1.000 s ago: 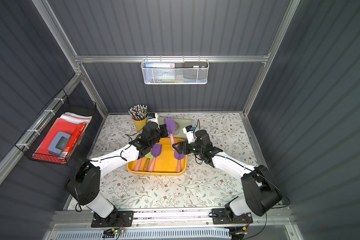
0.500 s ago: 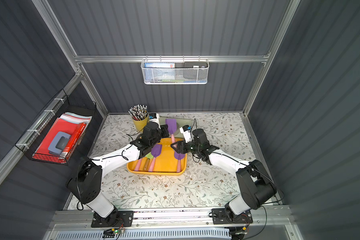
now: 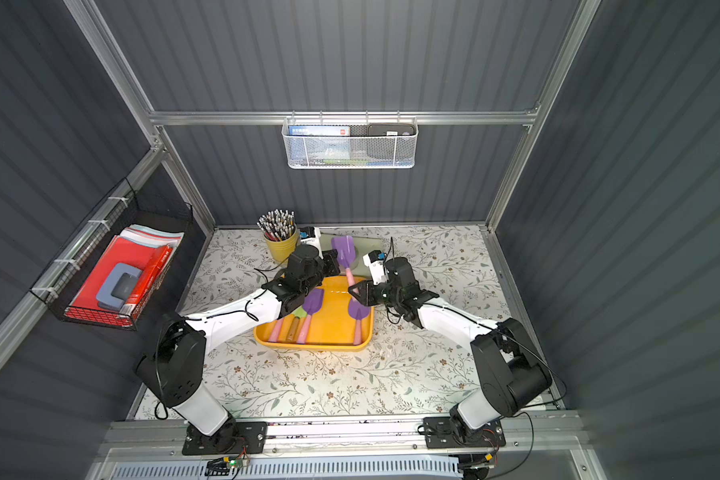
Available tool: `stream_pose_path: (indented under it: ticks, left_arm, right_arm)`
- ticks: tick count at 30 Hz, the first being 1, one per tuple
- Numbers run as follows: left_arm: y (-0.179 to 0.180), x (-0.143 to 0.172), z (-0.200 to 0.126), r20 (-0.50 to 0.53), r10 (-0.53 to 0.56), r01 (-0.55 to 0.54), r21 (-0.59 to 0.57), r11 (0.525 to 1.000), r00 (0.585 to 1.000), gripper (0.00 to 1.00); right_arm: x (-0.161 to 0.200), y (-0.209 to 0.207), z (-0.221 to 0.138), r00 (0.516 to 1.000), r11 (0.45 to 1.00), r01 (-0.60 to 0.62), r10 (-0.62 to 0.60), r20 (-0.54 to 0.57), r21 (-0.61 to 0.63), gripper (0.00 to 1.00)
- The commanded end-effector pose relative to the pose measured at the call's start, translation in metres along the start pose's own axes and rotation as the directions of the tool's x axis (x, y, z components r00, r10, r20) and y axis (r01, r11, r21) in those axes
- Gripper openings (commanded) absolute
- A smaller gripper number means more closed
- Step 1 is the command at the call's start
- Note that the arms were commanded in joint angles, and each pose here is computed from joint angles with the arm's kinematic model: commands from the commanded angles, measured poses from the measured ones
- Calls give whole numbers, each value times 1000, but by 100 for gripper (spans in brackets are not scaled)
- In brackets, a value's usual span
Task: Take the shovel out of the storage box
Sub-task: Place the shovel at the center of the board.
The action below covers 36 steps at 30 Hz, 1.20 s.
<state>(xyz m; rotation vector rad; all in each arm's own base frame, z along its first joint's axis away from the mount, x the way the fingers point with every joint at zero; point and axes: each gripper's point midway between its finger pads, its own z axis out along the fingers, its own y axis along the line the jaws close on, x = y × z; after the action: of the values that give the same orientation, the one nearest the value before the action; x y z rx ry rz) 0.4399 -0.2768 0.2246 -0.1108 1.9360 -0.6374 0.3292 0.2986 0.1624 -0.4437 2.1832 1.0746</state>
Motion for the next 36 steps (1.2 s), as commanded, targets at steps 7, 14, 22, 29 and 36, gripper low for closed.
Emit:
stream_pose_path:
  ticks: [7,14,22,29,36]
  left_arm:
    - [12,-26,-18,91,9,0,-93,996,996,62]
    - [17,-64,-55,209,7,23,-139,990,978,99]
    - [43,-77,-92,284,22,51,-245,968,959,99]
    - [49,-63,-81,248,22,44,-260,965,968,99]
    - [50,-50,-65,206,29,27,-264,964,978,99]
  right_arm:
    - [-12,14,-5,997,997,72,-72,29,-5,0]
    - [-20,-22,-19,997,985,33,-44,59,170,0]
    - [-47,-125,-108,954,885,-234,128,272,403,0]
    - [-4,-213,-147,920,704,-393,297,257,592,0]
    - [59,-240,-130,856,626,-474,491,159,619,0]
